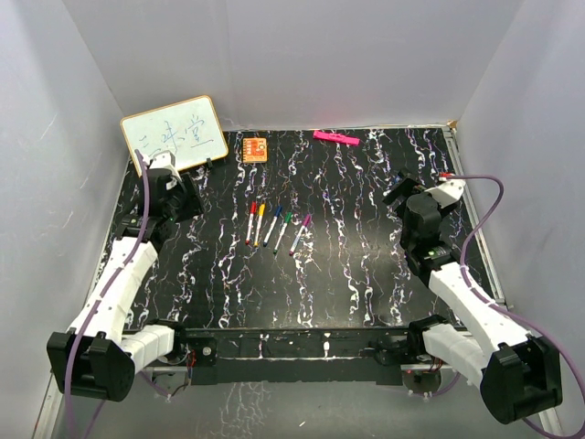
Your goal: Insert the pens into the pen caps
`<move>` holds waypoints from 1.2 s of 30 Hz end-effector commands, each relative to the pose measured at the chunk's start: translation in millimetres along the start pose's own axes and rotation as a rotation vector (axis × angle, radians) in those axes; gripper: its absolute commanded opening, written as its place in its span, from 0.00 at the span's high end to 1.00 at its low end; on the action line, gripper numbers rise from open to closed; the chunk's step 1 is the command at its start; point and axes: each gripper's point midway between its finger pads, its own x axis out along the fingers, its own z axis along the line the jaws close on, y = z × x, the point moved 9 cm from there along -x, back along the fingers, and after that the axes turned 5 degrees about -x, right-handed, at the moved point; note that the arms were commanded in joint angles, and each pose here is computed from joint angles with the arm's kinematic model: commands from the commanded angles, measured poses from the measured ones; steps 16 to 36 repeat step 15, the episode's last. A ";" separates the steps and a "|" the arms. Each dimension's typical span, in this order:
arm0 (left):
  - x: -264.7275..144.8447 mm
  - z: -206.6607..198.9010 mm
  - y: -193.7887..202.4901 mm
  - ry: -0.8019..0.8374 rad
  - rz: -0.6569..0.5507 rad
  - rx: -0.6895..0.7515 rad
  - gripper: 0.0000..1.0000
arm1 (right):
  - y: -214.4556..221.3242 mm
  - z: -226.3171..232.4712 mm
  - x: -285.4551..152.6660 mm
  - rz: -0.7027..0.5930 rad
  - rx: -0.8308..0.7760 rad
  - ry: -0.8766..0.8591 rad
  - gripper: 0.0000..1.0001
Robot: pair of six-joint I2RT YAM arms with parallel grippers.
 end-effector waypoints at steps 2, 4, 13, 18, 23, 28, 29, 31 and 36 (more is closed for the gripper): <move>-9.9 -0.9 -4.7 0.004 -0.032 -0.005 0.52 | -10.8 5.4 0.6 -0.029 0.026 -0.021 0.14; -8.6 -0.2 -4.2 -0.002 -0.031 -0.006 0.52 | -10.8 5.1 0.3 -0.028 0.023 -0.018 0.14; -9.2 -0.5 -1.8 0.020 -0.037 -0.002 0.58 | -9.9 5.2 1.7 -0.023 0.019 -0.016 0.13; -9.1 0.1 -2.1 0.014 -0.043 -0.005 0.55 | -9.6 5.8 2.0 -0.021 0.017 -0.019 0.13; -9.1 0.1 -2.1 0.014 -0.043 -0.005 0.55 | -9.6 5.8 2.0 -0.021 0.017 -0.019 0.13; -9.1 0.1 -2.1 0.014 -0.043 -0.005 0.55 | -9.6 5.8 2.0 -0.021 0.017 -0.019 0.13; -9.1 0.1 -2.1 0.014 -0.043 -0.005 0.55 | -9.6 5.8 2.0 -0.021 0.017 -0.019 0.13; -9.1 0.1 -2.1 0.014 -0.043 -0.005 0.55 | -9.6 5.8 2.0 -0.021 0.017 -0.019 0.13; -9.1 0.1 -2.1 0.014 -0.043 -0.005 0.55 | -9.6 5.8 2.0 -0.021 0.017 -0.019 0.13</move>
